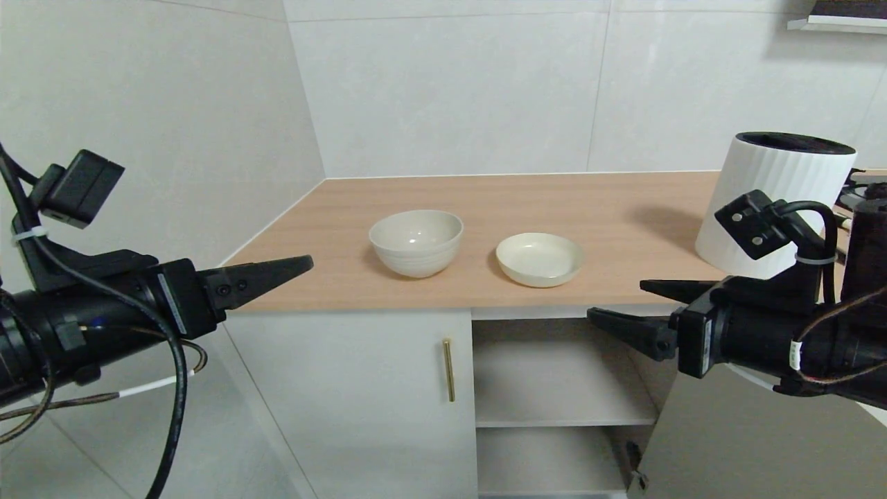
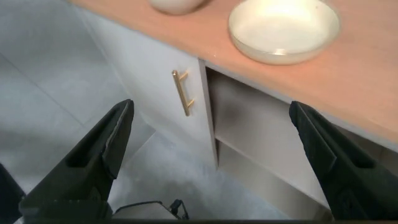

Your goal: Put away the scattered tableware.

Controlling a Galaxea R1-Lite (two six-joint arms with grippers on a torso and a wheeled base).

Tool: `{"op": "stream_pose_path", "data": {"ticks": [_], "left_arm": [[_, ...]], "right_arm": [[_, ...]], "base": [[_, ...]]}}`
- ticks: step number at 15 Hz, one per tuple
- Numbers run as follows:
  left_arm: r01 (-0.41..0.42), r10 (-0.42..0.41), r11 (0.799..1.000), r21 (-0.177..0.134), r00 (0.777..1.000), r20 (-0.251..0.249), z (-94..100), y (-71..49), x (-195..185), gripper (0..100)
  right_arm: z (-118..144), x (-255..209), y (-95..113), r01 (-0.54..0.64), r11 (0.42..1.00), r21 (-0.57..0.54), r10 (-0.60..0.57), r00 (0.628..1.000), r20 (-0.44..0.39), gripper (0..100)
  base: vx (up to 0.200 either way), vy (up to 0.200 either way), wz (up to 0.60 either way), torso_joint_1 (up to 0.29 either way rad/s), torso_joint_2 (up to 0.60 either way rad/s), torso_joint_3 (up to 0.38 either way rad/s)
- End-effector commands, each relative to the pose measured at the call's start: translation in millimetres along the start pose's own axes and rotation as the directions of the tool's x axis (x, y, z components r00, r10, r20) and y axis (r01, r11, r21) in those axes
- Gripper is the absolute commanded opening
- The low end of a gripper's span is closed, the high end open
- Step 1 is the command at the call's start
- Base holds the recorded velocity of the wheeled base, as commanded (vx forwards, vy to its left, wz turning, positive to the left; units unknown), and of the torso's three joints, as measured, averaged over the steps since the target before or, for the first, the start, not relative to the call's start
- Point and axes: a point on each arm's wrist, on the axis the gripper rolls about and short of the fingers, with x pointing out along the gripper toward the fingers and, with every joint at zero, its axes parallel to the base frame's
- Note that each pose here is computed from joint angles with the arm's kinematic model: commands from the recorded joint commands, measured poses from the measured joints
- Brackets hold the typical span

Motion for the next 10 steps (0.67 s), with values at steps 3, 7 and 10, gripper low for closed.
{"op": "stream_pose_path", "data": {"ticks": [3,7,10], "left_arm": [[-0.01,0.01,1.0,-0.008,1.0,-0.022,16.3,1.9,20.2,100],[-0.057,0.051,0.998,-0.04,0.99,-0.134,48.6,5.3,67.6,100],[-0.223,0.209,0.974,-0.035,0.949,-0.238,38.7,20.2,114.0,100]], "right_arm": [[16.0,20.8,-2.5,0.013,1.0,-0.02,-0.012,0.998,0.066,100],[51.5,74.7,-33.4,0.179,0.984,0.018,-0.179,0.984,-0.013,100],[46.9,96.6,-41.1,0.263,0.95,0.167,-0.248,0.963,-0.105,100]], "base": [[0.0,0.0,0.0,0.054,-0.11,-0.071],[0.0,0.0,0.0,0.0,0.0,0.0],[0.0,0.0,0.0,0.0,0.0,0.0]]}}
